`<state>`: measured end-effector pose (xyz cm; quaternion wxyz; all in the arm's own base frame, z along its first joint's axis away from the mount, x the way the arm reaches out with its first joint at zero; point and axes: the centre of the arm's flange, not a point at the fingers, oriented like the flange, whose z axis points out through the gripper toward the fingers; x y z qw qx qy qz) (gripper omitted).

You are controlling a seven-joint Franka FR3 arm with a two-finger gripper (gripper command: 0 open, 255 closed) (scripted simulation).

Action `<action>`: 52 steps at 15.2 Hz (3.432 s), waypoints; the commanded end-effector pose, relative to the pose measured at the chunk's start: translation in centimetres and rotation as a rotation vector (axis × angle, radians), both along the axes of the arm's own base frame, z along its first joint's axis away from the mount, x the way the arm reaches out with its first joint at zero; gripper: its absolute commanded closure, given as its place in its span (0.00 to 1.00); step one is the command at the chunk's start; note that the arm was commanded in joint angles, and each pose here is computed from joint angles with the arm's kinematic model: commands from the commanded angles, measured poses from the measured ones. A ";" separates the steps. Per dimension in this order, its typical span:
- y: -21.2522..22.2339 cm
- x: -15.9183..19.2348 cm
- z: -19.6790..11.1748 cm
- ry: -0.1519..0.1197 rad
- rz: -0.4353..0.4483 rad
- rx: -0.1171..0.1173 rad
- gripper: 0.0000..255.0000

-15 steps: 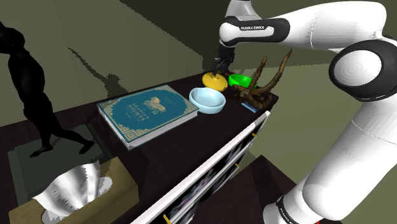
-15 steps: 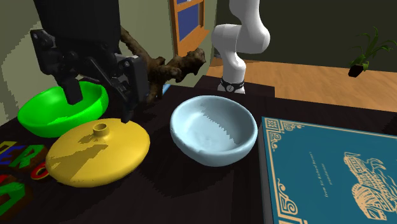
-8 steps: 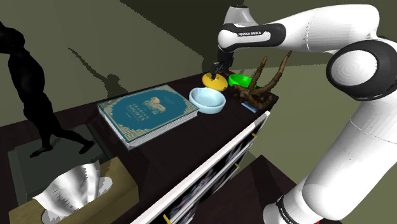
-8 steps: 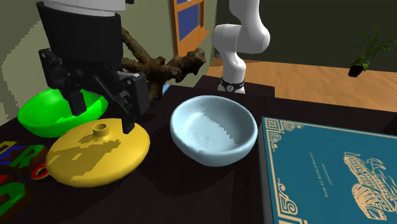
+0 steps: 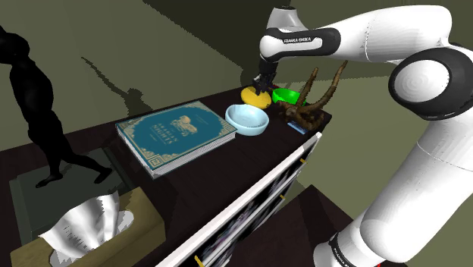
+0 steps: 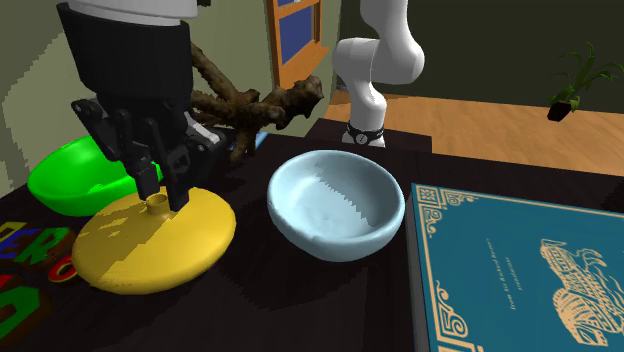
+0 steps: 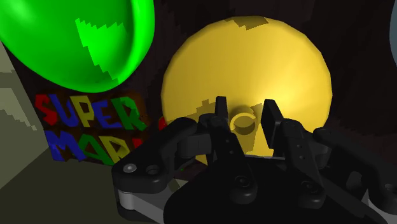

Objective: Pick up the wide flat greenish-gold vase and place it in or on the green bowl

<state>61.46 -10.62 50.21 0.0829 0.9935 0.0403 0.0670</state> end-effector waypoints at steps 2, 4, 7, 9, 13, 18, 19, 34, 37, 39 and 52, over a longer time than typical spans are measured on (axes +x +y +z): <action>0.0 0.0 0.0 0.000 0.000 0.000 1.00; 0.0 0.0 0.0 0.000 0.000 0.000 1.00; 0.0 0.0 0.5 0.000 0.000 0.000 1.00; 0.0 0.0 1.6 0.000 0.000 0.000 1.00; 0.0 0.0 3.7 0.000 0.000 0.000 1.00; 0.0 0.0 6.3 0.000 0.000 0.000 1.00; 0.0 0.0 6.8 0.000 0.000 0.000 1.00; -6.1 -2.2 13.5 0.000 0.000 0.000 1.00; -9.7 -3.5 14.4 0.000 0.000 0.000 1.00; -12.1 -4.4 14.9 0.000 0.000 0.000 1.00; -18.0 -6.5 12.0 0.000 0.000 0.000 1.00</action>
